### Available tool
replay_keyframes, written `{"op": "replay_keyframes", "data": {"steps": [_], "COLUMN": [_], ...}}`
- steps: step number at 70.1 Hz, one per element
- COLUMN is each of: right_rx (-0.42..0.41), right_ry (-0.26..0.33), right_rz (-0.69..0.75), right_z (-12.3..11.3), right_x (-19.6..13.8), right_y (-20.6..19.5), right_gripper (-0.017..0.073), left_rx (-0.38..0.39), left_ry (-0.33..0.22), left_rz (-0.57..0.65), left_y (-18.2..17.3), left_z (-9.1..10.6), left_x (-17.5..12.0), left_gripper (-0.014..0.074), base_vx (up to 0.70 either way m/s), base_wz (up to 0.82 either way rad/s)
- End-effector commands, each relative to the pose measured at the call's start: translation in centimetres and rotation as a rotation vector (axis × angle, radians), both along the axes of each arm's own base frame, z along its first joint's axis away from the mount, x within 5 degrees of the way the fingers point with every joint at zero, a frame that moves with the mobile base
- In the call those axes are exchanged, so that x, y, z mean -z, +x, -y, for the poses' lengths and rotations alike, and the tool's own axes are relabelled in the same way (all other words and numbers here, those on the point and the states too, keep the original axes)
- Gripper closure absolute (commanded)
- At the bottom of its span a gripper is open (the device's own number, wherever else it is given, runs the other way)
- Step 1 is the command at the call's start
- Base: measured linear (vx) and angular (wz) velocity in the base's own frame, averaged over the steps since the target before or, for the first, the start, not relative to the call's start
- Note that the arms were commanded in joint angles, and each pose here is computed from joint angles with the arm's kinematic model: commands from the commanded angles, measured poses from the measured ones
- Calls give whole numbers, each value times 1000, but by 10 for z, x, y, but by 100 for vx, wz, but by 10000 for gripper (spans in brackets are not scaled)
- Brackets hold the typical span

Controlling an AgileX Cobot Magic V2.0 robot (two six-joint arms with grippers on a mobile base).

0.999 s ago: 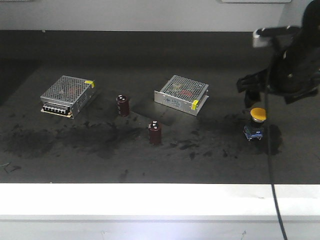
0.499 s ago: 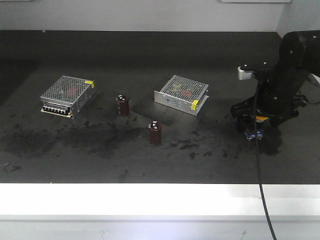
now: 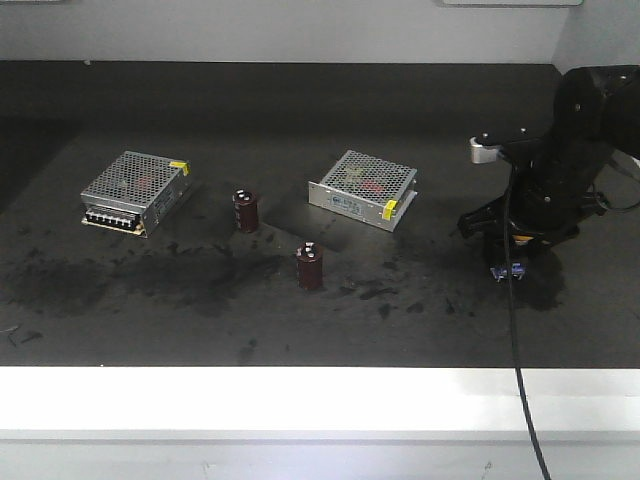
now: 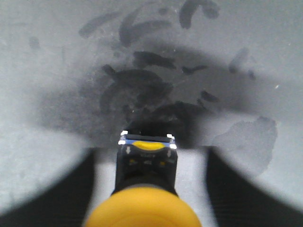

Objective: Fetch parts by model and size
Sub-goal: 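Close the right gripper on the yellow button and lift it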

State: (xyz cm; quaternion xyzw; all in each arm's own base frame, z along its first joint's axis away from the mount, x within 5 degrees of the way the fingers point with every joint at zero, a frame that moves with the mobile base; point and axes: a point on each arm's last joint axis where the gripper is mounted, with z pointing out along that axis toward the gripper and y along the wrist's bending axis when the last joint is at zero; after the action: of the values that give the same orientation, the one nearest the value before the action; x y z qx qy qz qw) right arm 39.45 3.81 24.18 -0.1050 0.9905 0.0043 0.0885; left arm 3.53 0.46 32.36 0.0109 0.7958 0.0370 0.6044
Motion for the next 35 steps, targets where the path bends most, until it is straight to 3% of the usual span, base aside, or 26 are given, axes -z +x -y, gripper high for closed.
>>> {"op": "replay_keyframes", "data": {"steps": [1,7,23,35], "right_rx": [10,9,10,15], "right_ry": [5,5,18,37], "right_rz": [102,103,155,258], "right_z": [3,3,2,4], "right_x": [-28,-28,-42,-55], "right_y": [-1,-1,-7,-33], "right_gripper": [400,575,568,568], "left_rx": [3,3,3,3], "left_ry": [-1,-1,-1,-1], "left_rz": [88,88,86,83], "left_y": [2,2,2,2], "left_z": [0,0,0,0], "left_x": [-13,-13,-13,-13], "left_gripper": [601,601,601,601], "base_vx": [0,0,0,0], "base_wz": [0,0,0,0]}}
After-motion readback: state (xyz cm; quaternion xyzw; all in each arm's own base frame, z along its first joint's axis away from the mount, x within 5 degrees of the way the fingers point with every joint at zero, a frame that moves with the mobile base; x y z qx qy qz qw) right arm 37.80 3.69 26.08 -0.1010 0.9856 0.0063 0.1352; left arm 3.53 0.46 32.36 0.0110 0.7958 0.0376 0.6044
